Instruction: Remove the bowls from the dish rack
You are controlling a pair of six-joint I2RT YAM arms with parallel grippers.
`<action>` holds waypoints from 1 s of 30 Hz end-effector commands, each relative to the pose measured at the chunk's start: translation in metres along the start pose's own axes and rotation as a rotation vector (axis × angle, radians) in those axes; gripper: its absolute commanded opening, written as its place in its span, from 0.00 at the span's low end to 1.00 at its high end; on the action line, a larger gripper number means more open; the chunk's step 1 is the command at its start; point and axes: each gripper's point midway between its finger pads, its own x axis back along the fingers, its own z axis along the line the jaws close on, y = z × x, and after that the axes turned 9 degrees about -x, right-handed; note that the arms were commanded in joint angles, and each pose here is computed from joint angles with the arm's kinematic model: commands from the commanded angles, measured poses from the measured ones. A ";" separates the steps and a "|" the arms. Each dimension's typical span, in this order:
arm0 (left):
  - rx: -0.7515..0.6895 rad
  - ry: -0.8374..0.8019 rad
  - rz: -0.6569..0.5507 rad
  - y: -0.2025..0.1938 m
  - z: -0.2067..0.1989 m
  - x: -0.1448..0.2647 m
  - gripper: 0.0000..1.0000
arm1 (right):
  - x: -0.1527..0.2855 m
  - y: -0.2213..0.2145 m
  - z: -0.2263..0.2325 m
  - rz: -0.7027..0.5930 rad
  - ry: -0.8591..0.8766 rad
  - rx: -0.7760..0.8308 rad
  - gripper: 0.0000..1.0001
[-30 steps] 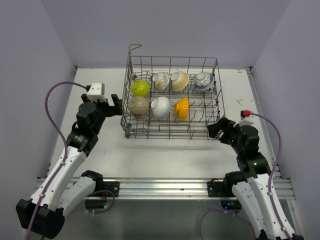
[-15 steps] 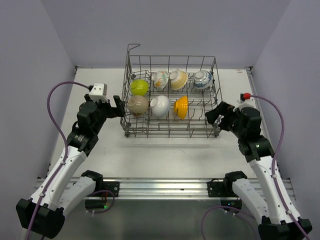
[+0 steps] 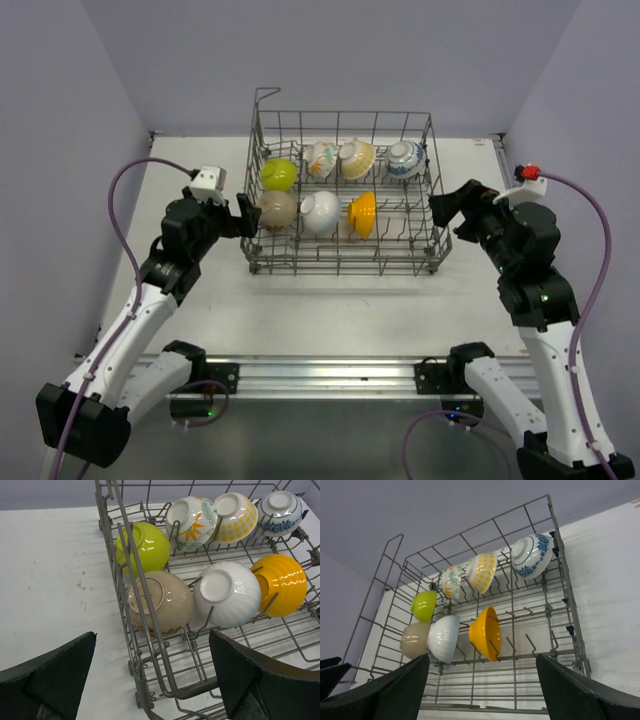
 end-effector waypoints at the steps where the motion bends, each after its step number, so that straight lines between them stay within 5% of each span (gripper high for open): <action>1: 0.007 -0.073 -0.049 0.019 -0.015 -0.001 1.00 | -0.018 -0.008 0.005 0.074 0.010 0.022 0.90; 9: -0.001 -0.126 -0.043 0.016 -0.026 -0.003 1.00 | -0.086 -0.077 -0.006 0.415 -0.012 0.024 0.76; 30: -0.014 -0.163 -0.019 0.010 -0.036 -0.006 1.00 | -0.154 -0.157 -0.008 0.545 0.005 0.024 0.75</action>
